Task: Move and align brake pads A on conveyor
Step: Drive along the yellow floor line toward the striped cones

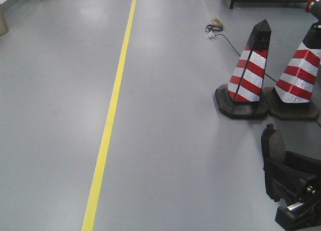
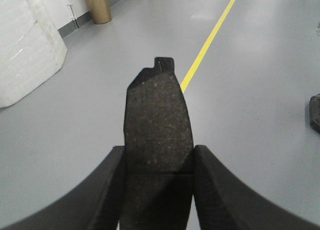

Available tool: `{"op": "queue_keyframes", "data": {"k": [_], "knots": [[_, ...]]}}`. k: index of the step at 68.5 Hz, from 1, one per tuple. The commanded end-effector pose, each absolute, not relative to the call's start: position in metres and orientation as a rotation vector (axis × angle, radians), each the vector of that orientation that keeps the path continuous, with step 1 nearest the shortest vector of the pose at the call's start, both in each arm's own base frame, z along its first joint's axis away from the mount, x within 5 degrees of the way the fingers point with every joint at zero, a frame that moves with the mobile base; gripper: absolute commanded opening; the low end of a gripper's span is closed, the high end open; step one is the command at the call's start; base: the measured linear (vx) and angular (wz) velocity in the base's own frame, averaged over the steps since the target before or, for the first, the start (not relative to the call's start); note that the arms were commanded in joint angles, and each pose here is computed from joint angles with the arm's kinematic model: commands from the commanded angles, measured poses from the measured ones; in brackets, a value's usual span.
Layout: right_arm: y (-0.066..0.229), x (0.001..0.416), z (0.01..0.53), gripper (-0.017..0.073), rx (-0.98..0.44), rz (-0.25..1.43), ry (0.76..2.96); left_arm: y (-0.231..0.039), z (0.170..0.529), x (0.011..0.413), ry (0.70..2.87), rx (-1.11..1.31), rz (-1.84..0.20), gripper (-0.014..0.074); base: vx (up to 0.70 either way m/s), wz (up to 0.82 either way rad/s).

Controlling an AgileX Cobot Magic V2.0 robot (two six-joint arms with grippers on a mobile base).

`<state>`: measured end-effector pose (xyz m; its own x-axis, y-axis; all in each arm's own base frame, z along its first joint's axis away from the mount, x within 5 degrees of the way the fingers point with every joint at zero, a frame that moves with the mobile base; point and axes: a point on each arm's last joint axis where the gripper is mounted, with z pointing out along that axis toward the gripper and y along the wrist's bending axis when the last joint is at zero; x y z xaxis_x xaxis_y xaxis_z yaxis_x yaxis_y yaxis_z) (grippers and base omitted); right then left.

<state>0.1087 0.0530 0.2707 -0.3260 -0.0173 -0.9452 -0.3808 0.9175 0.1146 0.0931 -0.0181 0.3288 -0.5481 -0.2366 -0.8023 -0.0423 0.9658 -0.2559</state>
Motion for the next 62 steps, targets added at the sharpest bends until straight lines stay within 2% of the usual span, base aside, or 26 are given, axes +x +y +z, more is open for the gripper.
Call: {"op": "queue_keyframes", "data": {"k": [1,62], "knots": [[0.0562,0.1098,0.2894,0.0122,-0.312,0.412,1.758,-0.0204,0.3434,0.0964,2.049,-0.154,-0.283,0.0031,0.56,-0.01],[0.0562,0.1099,0.2891,0.0122,-0.312,0.411,1.760,-0.0205,0.3434,0.0965,2.050,-0.154,-0.283,0.0031,0.56,-0.05]]}}
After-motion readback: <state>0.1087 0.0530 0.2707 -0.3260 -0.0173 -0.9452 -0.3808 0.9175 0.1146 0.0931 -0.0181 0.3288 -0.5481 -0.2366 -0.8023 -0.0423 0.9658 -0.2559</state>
